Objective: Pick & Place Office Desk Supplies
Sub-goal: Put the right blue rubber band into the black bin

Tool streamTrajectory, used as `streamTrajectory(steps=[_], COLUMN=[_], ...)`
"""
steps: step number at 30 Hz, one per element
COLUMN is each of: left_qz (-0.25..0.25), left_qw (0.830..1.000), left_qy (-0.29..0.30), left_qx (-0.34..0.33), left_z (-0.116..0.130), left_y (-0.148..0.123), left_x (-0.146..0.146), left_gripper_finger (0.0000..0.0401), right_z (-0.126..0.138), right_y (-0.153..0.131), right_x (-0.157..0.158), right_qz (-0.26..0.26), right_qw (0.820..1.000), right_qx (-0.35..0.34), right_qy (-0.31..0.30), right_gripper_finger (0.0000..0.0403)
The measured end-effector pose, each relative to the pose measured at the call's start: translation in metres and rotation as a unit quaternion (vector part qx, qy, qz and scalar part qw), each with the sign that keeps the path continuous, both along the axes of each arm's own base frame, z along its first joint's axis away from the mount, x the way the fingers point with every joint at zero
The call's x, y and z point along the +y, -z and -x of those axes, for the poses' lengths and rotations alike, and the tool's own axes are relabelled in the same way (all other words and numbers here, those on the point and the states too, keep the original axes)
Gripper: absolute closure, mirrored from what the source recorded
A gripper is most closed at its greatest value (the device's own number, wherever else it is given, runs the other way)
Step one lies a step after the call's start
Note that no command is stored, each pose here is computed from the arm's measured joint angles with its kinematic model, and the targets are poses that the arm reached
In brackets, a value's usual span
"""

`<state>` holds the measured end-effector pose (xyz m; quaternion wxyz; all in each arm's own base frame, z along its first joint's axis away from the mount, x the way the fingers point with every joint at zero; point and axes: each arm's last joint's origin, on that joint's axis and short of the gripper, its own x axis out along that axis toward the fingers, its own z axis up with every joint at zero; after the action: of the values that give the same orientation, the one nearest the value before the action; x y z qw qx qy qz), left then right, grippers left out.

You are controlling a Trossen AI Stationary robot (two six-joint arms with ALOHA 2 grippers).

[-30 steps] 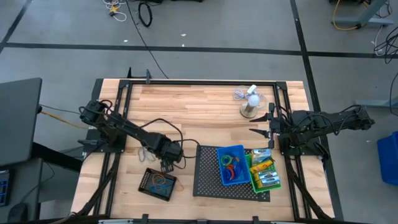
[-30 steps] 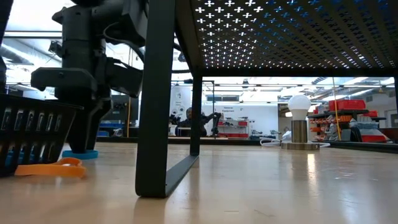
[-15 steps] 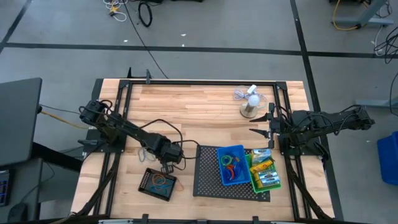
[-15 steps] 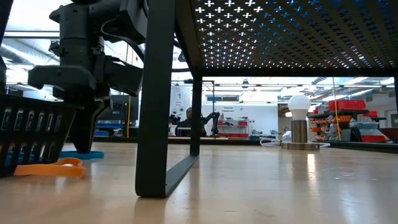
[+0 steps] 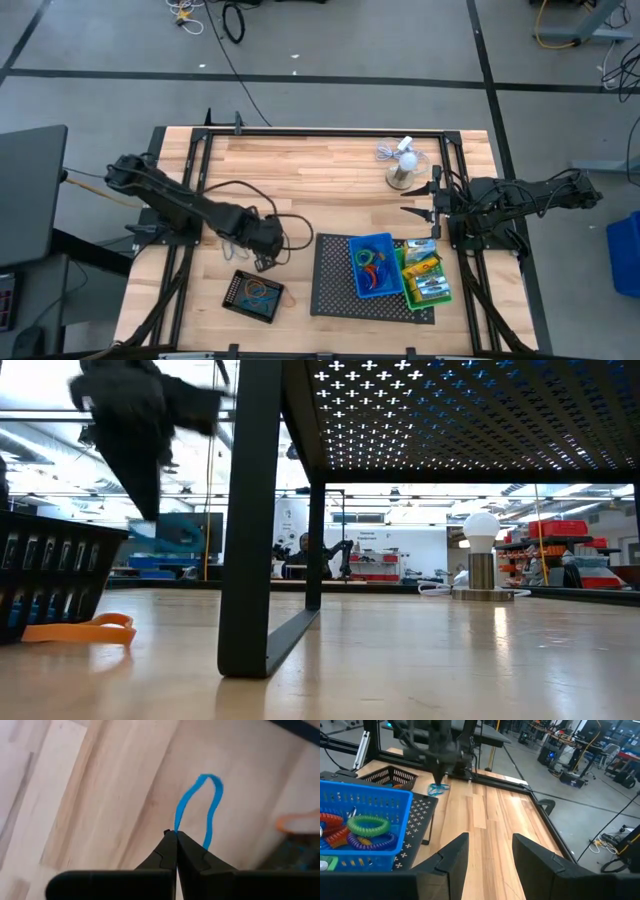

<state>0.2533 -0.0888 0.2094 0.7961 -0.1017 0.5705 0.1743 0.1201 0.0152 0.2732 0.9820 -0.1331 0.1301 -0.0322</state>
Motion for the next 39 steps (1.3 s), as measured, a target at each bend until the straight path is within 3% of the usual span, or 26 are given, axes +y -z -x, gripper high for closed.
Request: streamTrajectory(steps=[11,18,25,29,39], left_qz=[0.030,0.082,0.042,0.040,0.040], left_qw=[0.998,0.995,0.998,0.998,0.998], left_qy=[0.040,0.054,0.046,0.049,0.047], left_qx=[0.027,0.009,0.011,0.029,0.028], left_z=[0.031,0.041,0.032,0.030,0.036], left_y=[-0.038,-0.036,-0.014,-0.006,-0.005], left_x=[-0.052,-0.085,-0.094,-0.097,-0.105], left_gripper_finger=[0.0400,0.0400,0.0394,0.0348,0.0173], right_z=[0.000,-0.001,-0.001,-0.001,-0.001], right_y=[-0.001,-0.005,-0.006,-0.006,-0.005], right_x=[-0.001,-0.001,-0.001,-0.001,-0.001], right_qz=[0.000,-0.004,-0.002,-0.005,-0.005], right_qw=[1.000,1.000,0.999,0.999,0.999], right_qx=[-0.005,-0.025,-0.030,-0.030,-0.030], right_qy=[0.014,0.014,0.020,0.020,0.021], right_gripper_finger=[0.0242,0.0242,0.0242,0.0242,0.0242])
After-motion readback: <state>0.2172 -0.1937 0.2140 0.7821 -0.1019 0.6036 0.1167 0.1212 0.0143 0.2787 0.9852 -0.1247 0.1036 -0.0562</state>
